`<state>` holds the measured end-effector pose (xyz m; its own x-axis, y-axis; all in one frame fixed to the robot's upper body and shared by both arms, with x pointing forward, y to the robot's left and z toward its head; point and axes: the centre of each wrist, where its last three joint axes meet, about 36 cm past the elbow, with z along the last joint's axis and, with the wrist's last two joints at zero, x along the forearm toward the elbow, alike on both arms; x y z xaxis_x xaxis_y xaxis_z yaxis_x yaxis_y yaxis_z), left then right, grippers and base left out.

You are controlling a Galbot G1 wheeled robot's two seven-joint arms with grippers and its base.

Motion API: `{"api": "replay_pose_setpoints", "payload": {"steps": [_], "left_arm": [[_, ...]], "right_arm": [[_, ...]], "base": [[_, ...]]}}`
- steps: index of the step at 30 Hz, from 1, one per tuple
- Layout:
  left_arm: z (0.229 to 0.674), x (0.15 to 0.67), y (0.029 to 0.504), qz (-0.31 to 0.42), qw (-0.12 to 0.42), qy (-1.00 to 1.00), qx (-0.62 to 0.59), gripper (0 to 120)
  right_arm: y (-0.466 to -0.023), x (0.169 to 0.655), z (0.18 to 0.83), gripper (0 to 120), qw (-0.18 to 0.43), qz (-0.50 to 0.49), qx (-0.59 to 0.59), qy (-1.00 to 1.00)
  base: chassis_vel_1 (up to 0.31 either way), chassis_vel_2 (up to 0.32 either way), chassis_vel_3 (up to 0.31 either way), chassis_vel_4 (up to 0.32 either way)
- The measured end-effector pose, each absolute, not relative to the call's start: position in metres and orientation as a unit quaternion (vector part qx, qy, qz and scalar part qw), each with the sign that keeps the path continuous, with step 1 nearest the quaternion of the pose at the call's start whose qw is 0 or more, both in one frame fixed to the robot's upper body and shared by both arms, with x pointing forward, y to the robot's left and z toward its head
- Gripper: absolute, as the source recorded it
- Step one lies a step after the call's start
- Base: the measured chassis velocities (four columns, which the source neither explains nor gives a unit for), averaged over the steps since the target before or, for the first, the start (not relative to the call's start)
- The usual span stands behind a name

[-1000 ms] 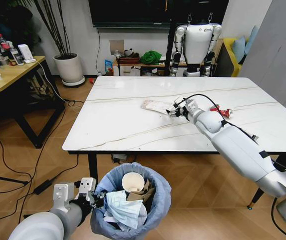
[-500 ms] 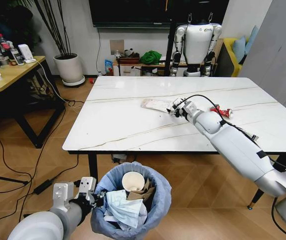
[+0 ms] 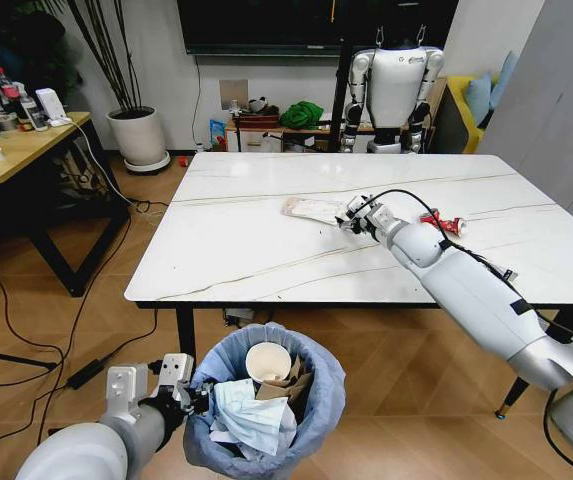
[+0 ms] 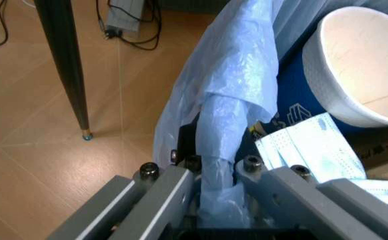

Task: Pick up the trash bin and place the trash from the table into it.

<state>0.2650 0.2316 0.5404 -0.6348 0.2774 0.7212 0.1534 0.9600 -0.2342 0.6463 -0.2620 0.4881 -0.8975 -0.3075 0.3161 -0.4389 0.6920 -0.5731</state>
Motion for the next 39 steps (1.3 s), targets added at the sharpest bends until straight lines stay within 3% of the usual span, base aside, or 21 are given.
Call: {"api": "replay_pose_setpoints", "payload": {"steps": [9,14,25,35,39], "left_arm": [[0.541,0.265,0.232,0.079,0.411,-0.900,-0.120,0],[0.541,0.266,0.232,0.081,0.411,-0.900,-0.121,0],[0.542,0.266,0.233,0.083,0.410,-0.899,-0.126,0],[0.542,0.266,0.233,0.085,0.409,-0.899,-0.131,0],[0.542,0.266,0.233,0.084,0.410,-0.899,-0.131,0]], "right_arm": [[-0.257,0.651,0.487,74,0.099,0.332,0.206,-0.915],[-0.252,0.655,0.488,62,0.097,0.334,0.209,-0.914],[-0.244,0.657,0.479,56,0.081,0.344,0.222,-0.909],[-0.246,0.657,0.476,23,0.074,0.347,0.226,-0.907],[-0.245,0.655,0.473,3,0.073,0.344,0.230,-0.908]], "base": [[0.000,0.000,0.000,0.000],[0.000,0.000,0.000,0.000],[0.000,0.000,0.000,0.000],[0.000,0.000,0.000,0.000],[0.000,0.000,0.000,0.000]]}}
